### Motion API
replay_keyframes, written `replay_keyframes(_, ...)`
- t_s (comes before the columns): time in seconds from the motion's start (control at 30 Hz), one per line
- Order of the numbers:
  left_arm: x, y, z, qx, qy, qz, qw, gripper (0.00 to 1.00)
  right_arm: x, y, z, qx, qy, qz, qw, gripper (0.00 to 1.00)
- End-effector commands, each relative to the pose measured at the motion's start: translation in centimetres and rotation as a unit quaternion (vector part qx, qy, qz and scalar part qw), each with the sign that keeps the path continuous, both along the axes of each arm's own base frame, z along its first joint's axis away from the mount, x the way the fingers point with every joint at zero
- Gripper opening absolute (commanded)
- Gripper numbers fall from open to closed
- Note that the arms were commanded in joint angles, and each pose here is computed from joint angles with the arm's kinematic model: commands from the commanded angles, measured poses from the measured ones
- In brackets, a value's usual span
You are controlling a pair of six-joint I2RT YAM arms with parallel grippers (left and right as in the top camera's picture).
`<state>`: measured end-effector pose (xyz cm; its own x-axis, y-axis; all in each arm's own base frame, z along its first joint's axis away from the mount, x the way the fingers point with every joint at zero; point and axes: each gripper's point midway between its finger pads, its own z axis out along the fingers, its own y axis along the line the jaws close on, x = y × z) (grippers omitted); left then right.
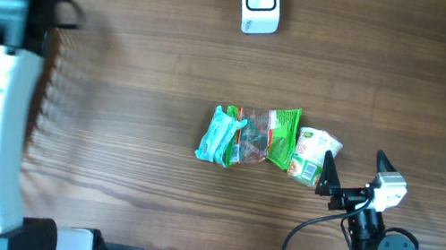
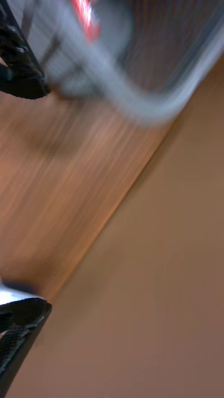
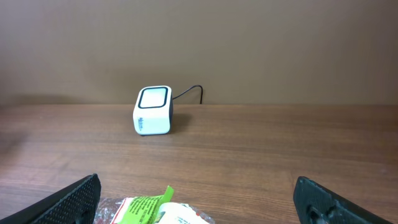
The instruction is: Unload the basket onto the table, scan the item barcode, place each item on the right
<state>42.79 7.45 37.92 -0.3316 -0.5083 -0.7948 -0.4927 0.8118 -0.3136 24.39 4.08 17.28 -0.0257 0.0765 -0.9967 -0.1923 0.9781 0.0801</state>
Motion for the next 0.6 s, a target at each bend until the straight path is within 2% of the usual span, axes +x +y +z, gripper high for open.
replay_keyframes(0.0, -2.6, 9.6, -0.2, 0.010, 0.007, 0.117, 0.993, 1.00, 0.0, -0.2, 0.1, 0.003, -0.002, -0.006, 1.000, 1.00)
replay_keyframes(0.13, -5.7, 17.0, -1.6, 0.005, 0.024, 0.208, 0.978, 1.00, 0.0, -0.2, 0.1, 0.003, -0.002, -0.006, 1.000, 1.00)
replay_keyframes(0.2, -6.9, 20.6, -3.8, -0.005, 0.051, 0.248, 0.967, 1.00, 0.0, -0.2, 0.1, 0.003, -0.002, -0.006, 1.000, 1.00)
replay_keyframes(0.4, -7.2, 25.3, -13.2, -0.048, 0.158, 0.284, 0.945, 1.00, 0.0, -0.2, 0.1, 0.003, -0.002, -0.006, 1.000, 1.00)
replay_keyframes(0.57, -6.2, 27.0, -19.2, -0.069, 0.208, 0.287, 0.932, 1.00, 0.0, -0.2, 0.1, 0.003, -0.002, -0.006, 1.000, 1.00)
